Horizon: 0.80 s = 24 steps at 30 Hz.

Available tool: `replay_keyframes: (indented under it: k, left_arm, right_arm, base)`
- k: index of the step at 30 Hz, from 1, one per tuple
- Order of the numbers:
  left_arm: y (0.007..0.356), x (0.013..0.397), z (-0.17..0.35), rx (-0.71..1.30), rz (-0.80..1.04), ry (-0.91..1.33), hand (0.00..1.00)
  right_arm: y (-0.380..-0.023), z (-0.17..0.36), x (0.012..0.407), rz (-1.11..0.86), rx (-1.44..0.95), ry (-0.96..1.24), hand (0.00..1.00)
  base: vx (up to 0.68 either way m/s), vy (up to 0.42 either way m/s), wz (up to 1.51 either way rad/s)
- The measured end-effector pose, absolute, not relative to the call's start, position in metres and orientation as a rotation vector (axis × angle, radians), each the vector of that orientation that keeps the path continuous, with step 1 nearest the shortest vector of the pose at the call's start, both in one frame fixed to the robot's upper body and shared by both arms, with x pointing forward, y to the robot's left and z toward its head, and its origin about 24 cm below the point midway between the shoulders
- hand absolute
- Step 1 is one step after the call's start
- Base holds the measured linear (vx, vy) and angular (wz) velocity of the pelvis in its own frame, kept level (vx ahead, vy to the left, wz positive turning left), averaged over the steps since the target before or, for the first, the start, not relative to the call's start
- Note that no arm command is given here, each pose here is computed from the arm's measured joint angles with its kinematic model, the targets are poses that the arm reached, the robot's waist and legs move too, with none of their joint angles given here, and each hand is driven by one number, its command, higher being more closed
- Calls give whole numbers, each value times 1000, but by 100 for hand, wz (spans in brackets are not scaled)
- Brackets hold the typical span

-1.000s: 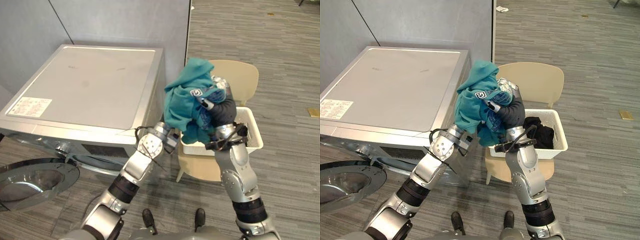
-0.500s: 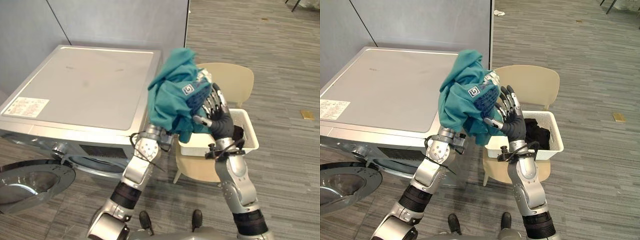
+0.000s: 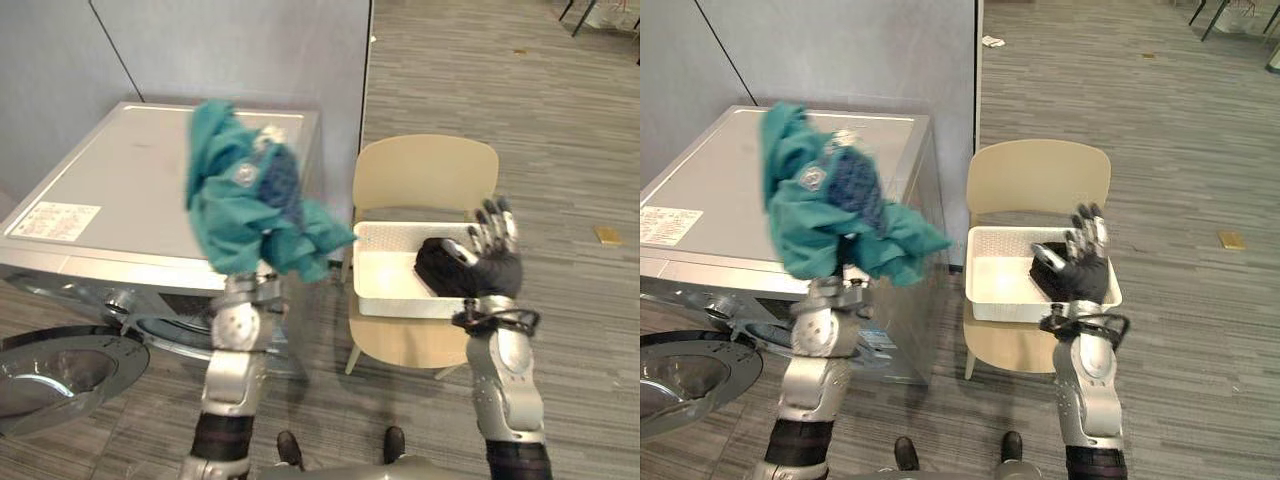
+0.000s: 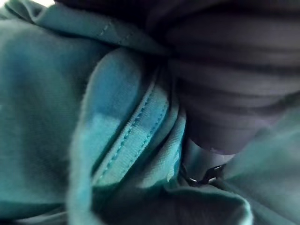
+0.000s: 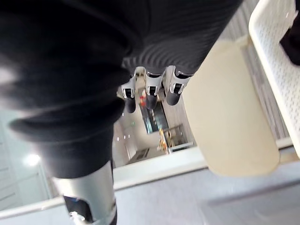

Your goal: Pick up the laundry basket with both hands and put the clothes into the washing machine.

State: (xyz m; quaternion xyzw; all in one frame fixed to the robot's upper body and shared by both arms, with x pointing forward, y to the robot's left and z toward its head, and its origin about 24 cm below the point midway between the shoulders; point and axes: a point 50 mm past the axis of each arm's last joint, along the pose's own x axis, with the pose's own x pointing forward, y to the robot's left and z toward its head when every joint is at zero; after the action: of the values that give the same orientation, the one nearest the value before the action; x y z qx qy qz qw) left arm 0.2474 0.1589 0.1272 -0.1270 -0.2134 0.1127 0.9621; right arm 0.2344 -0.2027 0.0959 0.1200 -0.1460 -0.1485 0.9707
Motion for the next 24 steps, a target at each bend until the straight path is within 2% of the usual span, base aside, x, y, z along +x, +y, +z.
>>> replay_keyframes:
  k: [1, 5, 11, 15, 17, 18, 19, 22, 24]
  left_arm:
    - [171, 240, 125, -260, 291, -437, 100]
    - [183, 231, 118, -271, 392, -417, 100]
    - [187, 216, 110, -256, 405, -404, 100]
    - [176, 212, 103, -288, 348, -375, 100]
    - [172, 214, 100, -316, 301, -359, 100]
    - [172, 214, 99, -319, 299, -356, 100]
    - [176, 214, 95, -324, 315, -343, 100]
    - [178, 213, 70, -314, 297, -222, 100]
    - [168, 212, 60, -313, 249, -165, 100]
  right_arm:
    - [-220, 86, 229, -400, 203, -254, 0]
    - [-264, 41, 210, -686, 121, -40, 0]
    - [-316, -17, 166, -1016, -47, 327, 0]
    - [-340, -72, 87, -1177, -125, 721, 0]
    - [-325, -113, 42, -1191, -16, 989, 0]
    - [-321, -118, 38, -1183, 2, 1023, 0]
    - [-295, -139, 24, -1127, 91, 1148, 0]
    - [-243, -165, 12, -989, 297, 1301, 0]
    - [-231, -170, 13, -917, 336, 1321, 0]
  base:
    - [-2, -5, 49]
    - [-57, -28, 91]
    - [-129, -10, 130]
    - [-89, 182, 145]
    - [-85, 349, 158]
    - [-90, 366, 124]
    - [-121, 440, 81]
    - [-88, 320, 76]
    - [-82, 332, 92]
